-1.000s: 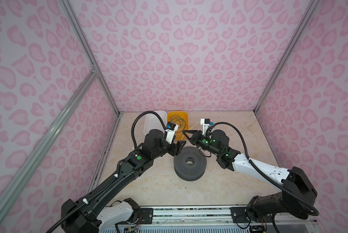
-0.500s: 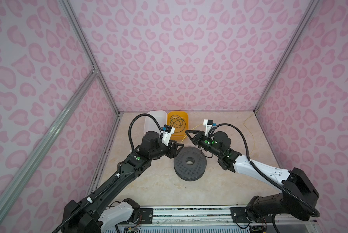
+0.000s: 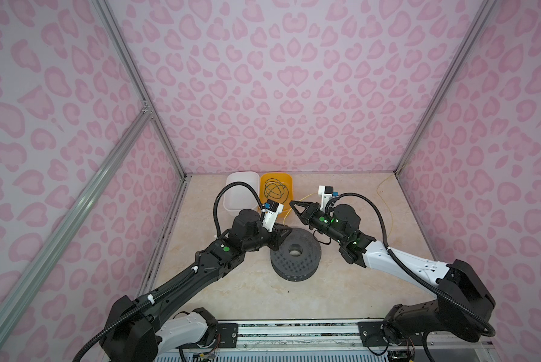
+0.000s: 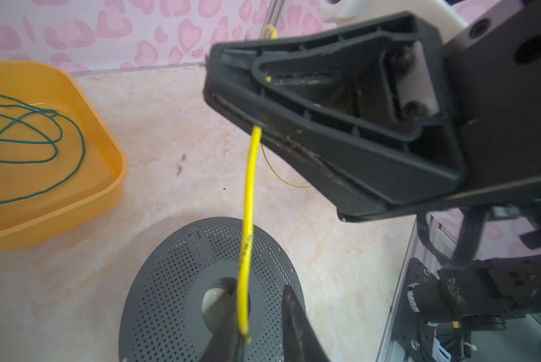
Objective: Wrap the cables
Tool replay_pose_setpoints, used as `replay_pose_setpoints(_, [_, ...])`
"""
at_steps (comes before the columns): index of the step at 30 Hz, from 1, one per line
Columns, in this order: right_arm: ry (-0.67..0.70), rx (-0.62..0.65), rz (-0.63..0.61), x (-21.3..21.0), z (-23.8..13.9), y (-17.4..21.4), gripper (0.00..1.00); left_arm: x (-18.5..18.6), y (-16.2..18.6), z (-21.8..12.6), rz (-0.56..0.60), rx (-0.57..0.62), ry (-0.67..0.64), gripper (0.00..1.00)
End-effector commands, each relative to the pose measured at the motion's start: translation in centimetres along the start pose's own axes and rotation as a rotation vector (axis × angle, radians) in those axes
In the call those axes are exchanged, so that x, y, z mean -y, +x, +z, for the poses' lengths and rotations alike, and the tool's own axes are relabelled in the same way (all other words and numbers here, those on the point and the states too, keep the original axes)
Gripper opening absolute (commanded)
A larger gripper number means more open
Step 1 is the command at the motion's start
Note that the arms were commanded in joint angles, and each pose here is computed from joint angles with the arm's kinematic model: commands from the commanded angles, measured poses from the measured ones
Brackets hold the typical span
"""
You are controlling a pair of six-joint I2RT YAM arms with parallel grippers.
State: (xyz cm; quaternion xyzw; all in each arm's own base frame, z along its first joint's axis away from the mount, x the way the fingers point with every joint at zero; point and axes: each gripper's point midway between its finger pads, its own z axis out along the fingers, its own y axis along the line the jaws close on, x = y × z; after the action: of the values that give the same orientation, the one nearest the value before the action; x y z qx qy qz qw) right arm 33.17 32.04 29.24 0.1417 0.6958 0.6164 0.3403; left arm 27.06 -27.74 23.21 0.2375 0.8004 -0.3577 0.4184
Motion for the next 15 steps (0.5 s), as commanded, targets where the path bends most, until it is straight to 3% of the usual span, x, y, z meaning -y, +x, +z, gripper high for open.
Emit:
replay_pose_setpoints(1, [-0.015, 0.011, 0.001, -0.2, -0.2, -0.2, 0.00, -0.6, -0.7, -0.1, 0.047, 0.045, -0.044, 0.11])
replay_pose_setpoints(3, [-0.011, 0.016, -0.002, -0.1, -0.3, -0.5, 0.00, -0.7, -0.6, -0.3, 0.055, 0.042, -0.057, 0.04])
replay_pose_setpoints(15, [0.017, 0.050, -0.066, 0.1, -0.8, -2.8, 0.00, -0.7, 2.3, -1.3, 0.073, -0.093, -0.113, 0.04])
